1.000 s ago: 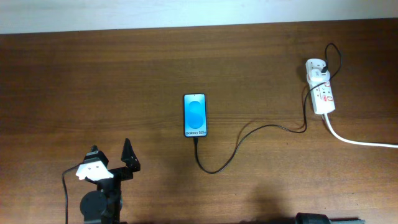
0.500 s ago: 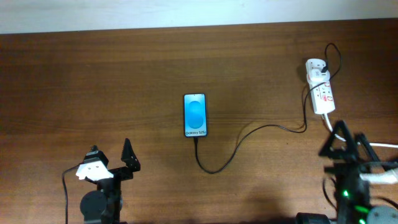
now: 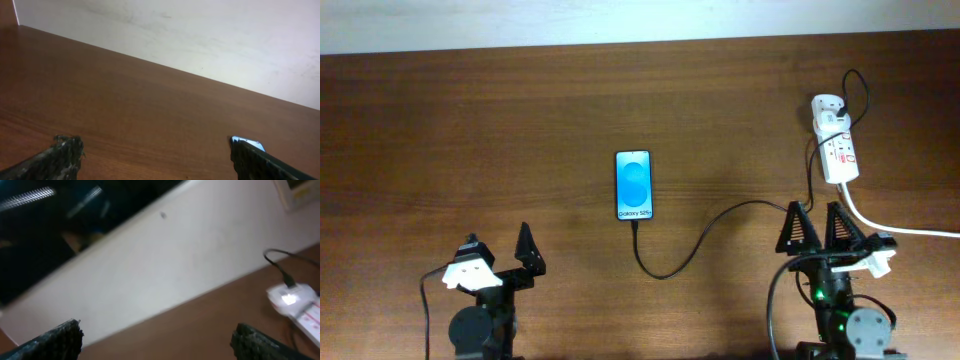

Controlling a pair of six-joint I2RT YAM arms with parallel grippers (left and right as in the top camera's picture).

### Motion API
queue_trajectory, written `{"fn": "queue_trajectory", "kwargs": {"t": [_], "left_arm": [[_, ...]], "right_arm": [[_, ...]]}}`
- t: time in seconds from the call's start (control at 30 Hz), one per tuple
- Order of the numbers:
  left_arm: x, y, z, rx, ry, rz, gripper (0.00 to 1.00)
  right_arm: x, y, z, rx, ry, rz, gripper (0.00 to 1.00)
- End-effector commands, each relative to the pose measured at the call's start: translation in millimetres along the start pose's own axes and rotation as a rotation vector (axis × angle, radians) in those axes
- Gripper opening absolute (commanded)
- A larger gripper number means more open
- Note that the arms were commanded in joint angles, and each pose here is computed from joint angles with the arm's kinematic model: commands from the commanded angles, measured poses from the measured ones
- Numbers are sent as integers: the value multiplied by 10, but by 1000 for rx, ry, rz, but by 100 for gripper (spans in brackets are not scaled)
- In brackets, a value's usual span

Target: Plug charger to phone and switch on socket

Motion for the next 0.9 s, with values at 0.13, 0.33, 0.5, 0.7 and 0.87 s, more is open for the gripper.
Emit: {"fn": "queue_trajectory", "kwargs": {"t": [0.13,0.33,0.5,0.7,0.87], "left_arm": [[1,25,-7,-2,-3,19,99],[1,25,-7,-2,-3,19,99],[1,25,-6,-2,-3,18,99],[1,25,-7,-2,-3,19,99],[1,25,-7,-2,-3,19,99]], "right_arm": [[-42,-226,-348,-411,202,-71,98],[-40,-190,-382,-757,223,-14,99],[-39,-239,-344,-763,207,-67,99],[-50,-344,-277,-772,181,-178,98],[-57,-385,-246,-777,169,-223,99]]}}
Point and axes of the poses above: each gripper's point midway between its finger pads, its own x axis out along the fingers, its own y axis along the line the jaws close on, z = x × y, the point moved 6 cm from there along -x, back along the fingers, and after that the axes turned 10 degrees about x, right-handed, at the moved point
